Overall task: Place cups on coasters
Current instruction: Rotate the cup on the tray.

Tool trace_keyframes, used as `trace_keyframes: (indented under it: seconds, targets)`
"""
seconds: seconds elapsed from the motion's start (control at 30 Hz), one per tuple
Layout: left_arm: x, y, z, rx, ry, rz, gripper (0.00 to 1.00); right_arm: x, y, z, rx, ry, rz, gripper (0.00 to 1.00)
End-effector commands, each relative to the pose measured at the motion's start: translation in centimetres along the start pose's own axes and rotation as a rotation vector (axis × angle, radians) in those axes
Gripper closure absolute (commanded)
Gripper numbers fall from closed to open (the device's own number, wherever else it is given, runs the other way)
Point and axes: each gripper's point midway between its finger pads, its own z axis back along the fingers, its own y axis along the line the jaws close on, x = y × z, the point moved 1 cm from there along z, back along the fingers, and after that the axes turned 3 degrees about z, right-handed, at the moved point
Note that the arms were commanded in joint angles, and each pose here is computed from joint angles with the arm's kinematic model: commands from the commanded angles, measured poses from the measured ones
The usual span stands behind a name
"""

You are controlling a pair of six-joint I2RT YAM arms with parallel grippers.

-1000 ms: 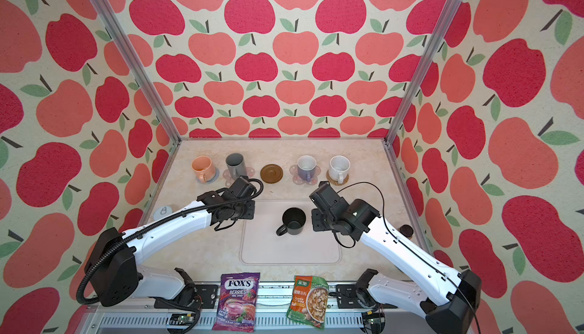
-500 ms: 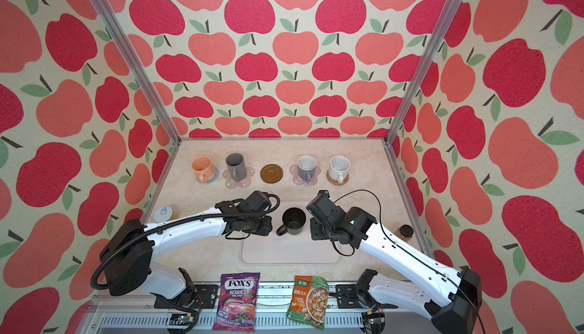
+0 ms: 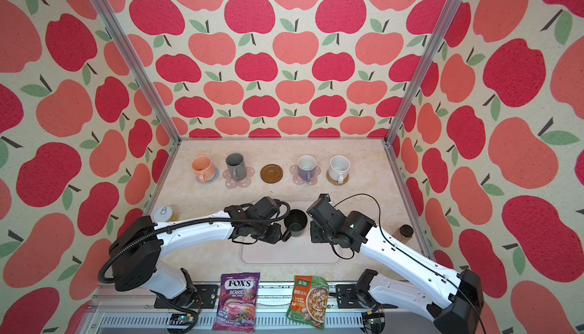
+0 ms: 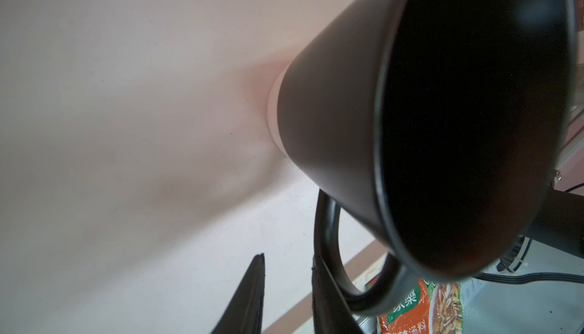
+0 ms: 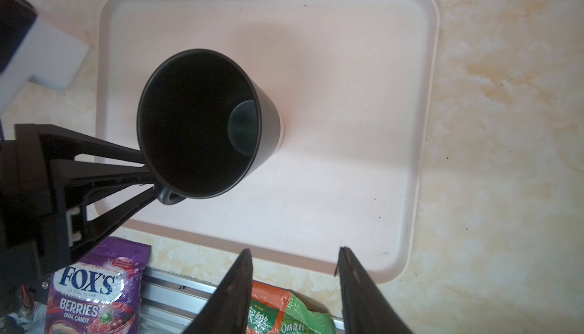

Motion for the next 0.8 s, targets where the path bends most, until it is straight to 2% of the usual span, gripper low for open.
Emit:
trace_keyframes:
  seconds: [0.0,0.2,0.57,0.77]
  targets:
    - [0.6,-2.2,-0.3,-0.062,0.0,-0.027,0.72,-0.3,0.3,0.0,0.026,0.0,-0.021,0.53]
    - [0.8,-3.2,-1.0,-0.077,0.014,-0.052,0.73,-0.8,0.0,-0.2,0.021,0.01,-0.029,0.53]
    - [0.8,-6.3,-1.6,-0.224,0.068,-0.077,0.73,-1.5,0.7,-1.1,0.058,0.018,-0.045,0.53]
    - [0.2,-6.6,-1.6,-0.234,0.1,-0.085,0.73,-1.7,1.5,-1.7,0.076,0.012,-0.038,0.53]
